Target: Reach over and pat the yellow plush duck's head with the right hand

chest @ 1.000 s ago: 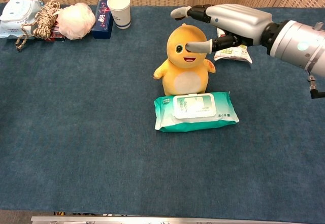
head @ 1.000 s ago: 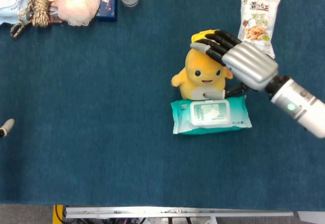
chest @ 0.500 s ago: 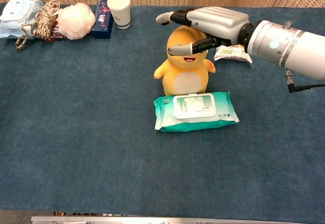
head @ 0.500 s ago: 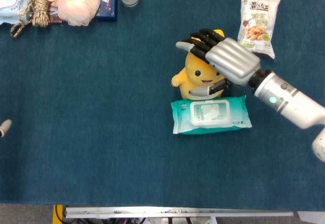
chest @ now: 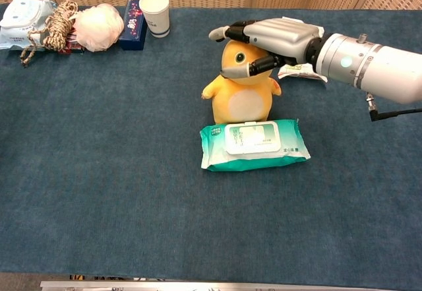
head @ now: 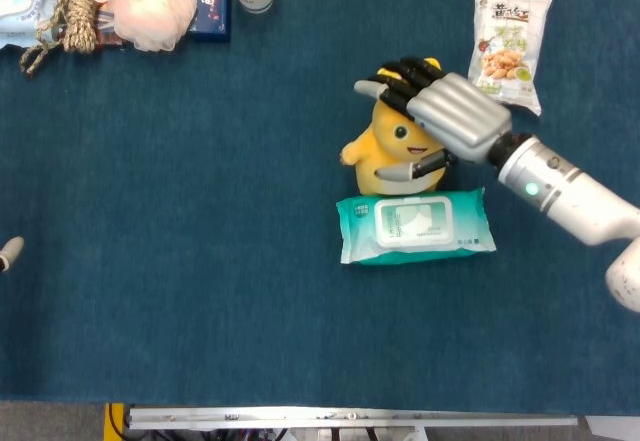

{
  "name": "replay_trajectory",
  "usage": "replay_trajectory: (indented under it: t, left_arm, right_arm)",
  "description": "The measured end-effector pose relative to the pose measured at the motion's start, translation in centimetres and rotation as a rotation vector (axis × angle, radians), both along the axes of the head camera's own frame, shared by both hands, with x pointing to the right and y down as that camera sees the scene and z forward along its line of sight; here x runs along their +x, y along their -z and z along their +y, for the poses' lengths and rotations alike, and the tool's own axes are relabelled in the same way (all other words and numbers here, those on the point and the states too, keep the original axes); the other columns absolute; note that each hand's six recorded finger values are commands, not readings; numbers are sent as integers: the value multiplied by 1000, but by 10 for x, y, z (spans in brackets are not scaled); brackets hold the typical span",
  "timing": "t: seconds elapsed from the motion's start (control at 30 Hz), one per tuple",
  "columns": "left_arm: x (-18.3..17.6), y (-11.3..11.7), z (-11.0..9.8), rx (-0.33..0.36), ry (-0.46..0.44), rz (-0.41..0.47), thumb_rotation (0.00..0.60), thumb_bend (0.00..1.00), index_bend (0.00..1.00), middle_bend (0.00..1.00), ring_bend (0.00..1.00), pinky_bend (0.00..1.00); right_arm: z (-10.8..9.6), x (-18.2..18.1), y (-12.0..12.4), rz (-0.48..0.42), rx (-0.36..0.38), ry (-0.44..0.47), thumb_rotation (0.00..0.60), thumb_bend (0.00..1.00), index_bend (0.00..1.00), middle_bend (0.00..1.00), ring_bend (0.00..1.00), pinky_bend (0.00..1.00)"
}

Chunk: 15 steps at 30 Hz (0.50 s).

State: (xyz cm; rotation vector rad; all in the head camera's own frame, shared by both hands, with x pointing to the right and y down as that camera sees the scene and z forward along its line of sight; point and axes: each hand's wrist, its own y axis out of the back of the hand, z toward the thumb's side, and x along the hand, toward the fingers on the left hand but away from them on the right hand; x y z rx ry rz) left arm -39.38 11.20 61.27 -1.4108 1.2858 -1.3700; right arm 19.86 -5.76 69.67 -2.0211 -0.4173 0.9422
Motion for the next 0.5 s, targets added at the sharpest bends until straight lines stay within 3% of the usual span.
replay_trajectory:
  t: [0.23,0.5]
  left_arm:
    - [2,1,-1,3,-5,1,600,27,155,67,15,0]
    - [1,1,-2,3,-4,2,600,27,155,67,15,0]
  right_arm:
    - [-8,5,8,-30,18,-35,57,0,88,129,0,0]
    - [-3,-1,20,-69,31,-14,58,0,88,130,0,0]
